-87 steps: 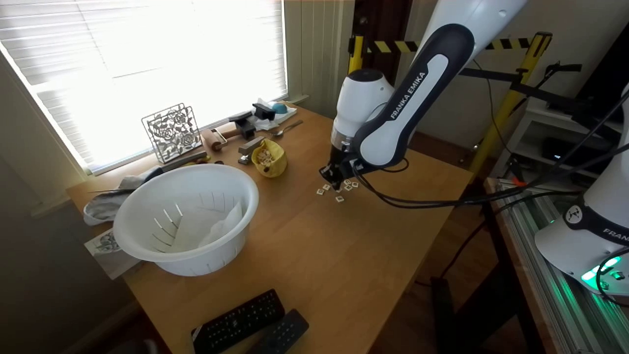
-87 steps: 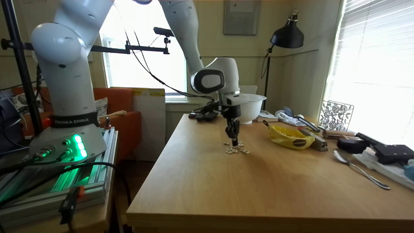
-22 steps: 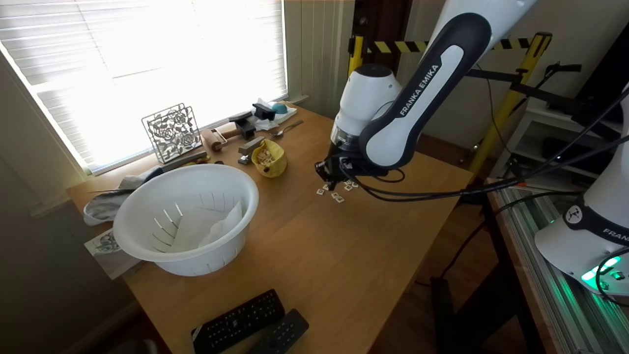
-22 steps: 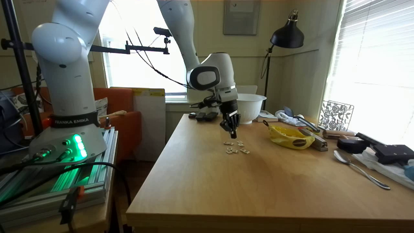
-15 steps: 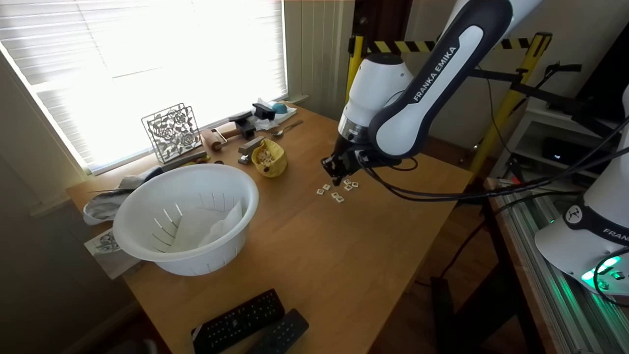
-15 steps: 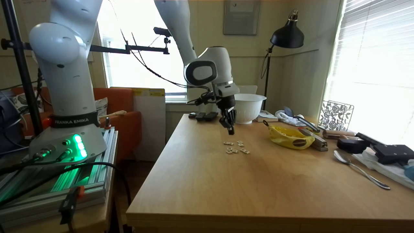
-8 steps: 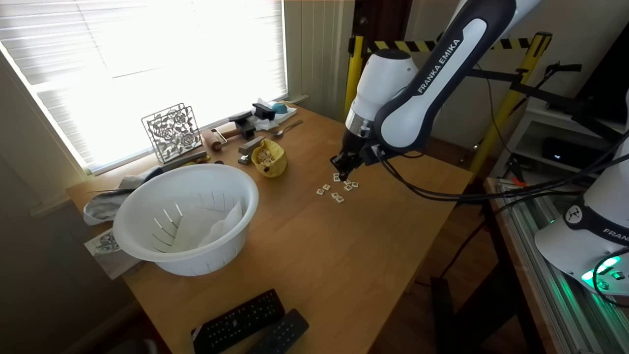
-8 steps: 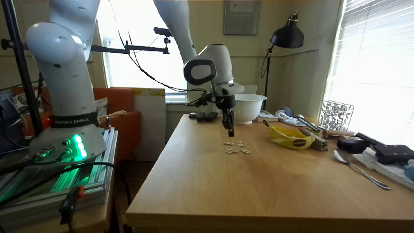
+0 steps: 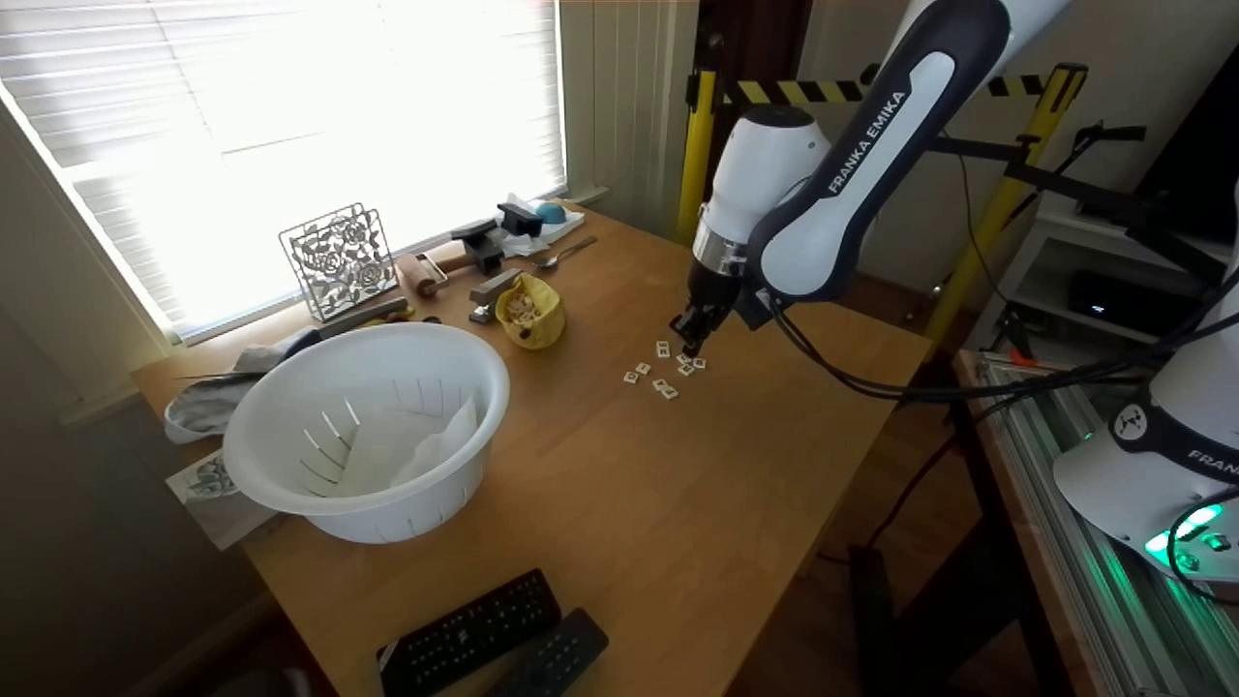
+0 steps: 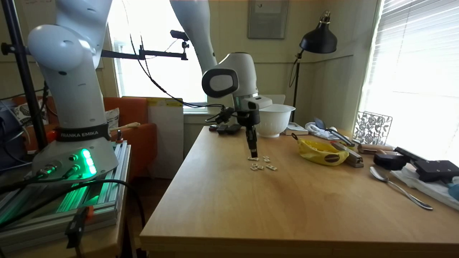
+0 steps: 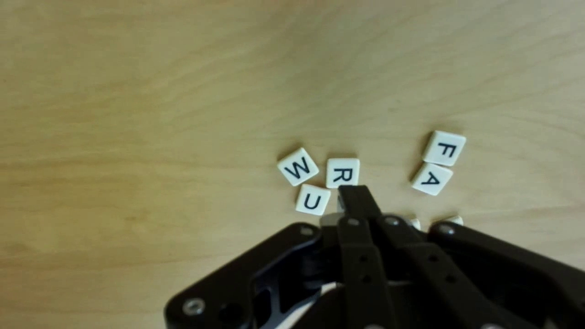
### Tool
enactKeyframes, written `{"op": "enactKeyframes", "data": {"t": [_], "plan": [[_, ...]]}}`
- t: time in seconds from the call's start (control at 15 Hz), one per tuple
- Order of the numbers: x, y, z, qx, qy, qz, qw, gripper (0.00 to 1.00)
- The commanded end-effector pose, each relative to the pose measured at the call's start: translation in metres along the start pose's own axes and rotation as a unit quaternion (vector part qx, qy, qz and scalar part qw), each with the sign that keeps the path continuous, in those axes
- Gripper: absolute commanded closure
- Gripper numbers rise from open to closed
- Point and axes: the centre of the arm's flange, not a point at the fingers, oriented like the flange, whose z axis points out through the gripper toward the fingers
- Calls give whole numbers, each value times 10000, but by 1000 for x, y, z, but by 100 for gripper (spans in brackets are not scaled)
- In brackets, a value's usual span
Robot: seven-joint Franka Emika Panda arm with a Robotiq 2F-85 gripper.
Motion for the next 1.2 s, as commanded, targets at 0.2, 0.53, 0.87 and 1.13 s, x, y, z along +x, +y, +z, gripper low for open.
{"op": "enactKeyframes", "data": {"t": [0.2,0.53,0.87,1.13], "plan": [[-4,7,21,45,218,-151,9996,100],[-7,3,30,131,242,-122,9995,100],[-9,2,39,148,286,-119,9994,100],[-6,2,43,245,276,114,9993,100]]}}
